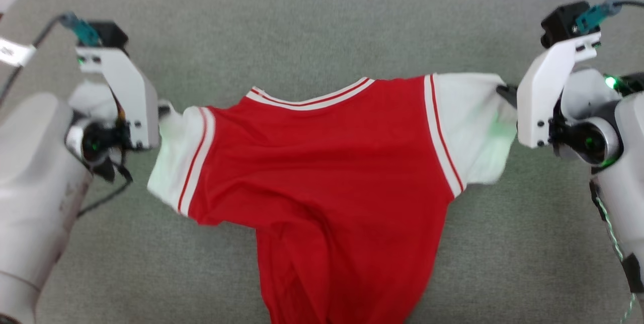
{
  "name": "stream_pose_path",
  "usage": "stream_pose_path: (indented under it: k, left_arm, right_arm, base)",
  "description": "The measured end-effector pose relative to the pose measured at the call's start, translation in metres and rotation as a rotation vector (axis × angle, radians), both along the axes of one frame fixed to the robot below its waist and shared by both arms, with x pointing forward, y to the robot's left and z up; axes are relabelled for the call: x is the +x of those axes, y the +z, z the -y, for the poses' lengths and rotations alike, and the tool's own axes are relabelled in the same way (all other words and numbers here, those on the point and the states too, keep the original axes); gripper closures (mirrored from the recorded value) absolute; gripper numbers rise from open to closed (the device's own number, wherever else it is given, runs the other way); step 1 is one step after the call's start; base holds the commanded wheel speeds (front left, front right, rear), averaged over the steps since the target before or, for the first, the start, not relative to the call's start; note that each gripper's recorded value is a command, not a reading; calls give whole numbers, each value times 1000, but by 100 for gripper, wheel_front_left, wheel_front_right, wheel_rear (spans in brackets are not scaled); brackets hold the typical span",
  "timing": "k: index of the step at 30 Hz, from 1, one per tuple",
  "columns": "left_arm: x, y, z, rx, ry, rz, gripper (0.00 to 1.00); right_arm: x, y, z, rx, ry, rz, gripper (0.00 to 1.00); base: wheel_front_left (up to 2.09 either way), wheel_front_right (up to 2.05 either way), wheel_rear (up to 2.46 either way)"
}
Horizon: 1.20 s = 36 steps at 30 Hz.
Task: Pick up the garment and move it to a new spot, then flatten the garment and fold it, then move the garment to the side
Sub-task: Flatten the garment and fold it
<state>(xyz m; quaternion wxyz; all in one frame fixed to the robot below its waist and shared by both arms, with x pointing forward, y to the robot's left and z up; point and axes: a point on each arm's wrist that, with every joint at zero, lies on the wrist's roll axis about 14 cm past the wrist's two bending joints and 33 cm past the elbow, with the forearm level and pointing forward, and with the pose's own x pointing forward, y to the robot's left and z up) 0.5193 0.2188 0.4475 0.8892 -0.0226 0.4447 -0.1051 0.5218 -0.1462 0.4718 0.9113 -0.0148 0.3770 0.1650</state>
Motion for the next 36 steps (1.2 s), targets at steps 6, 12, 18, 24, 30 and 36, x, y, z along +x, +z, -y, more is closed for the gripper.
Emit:
stream_pose_path:
  k: [6, 12, 18, 24, 30, 36]
  left_arm:
    - [21, 62, -2, 42, 1, 177, 100]
    - [32, 130, -8, 74, 26, 360, 100]
    - [34, 219, -8, 84, 58, 597, 100]
    - [24, 303, -4, 55, 82, 812, 100]
    - [20, 354, 7, 37, 77, 941, 100]
    - [31, 374, 16, 25, 67, 1002, 100]
  right_arm:
    - [17, 59, -7, 21, 0, 200, 100]
    - [23, 123, -11, 17, 5, 401, 100]
    - [22, 208, -11, 37, -4, 662, 100]
    - [10, 293, -12, 63, -15, 910, 100]
    - [5, 338, -11, 78, -34, 1026, 100]
    - [14, 344, -16, 73, -26, 1038, 100]
  base:
    - [0, 0, 0]
    - [0, 0, 0]
    - [0, 0, 0]
    - [0, 0, 0]
    - [0, 0, 0]
    - [0, 0, 0]
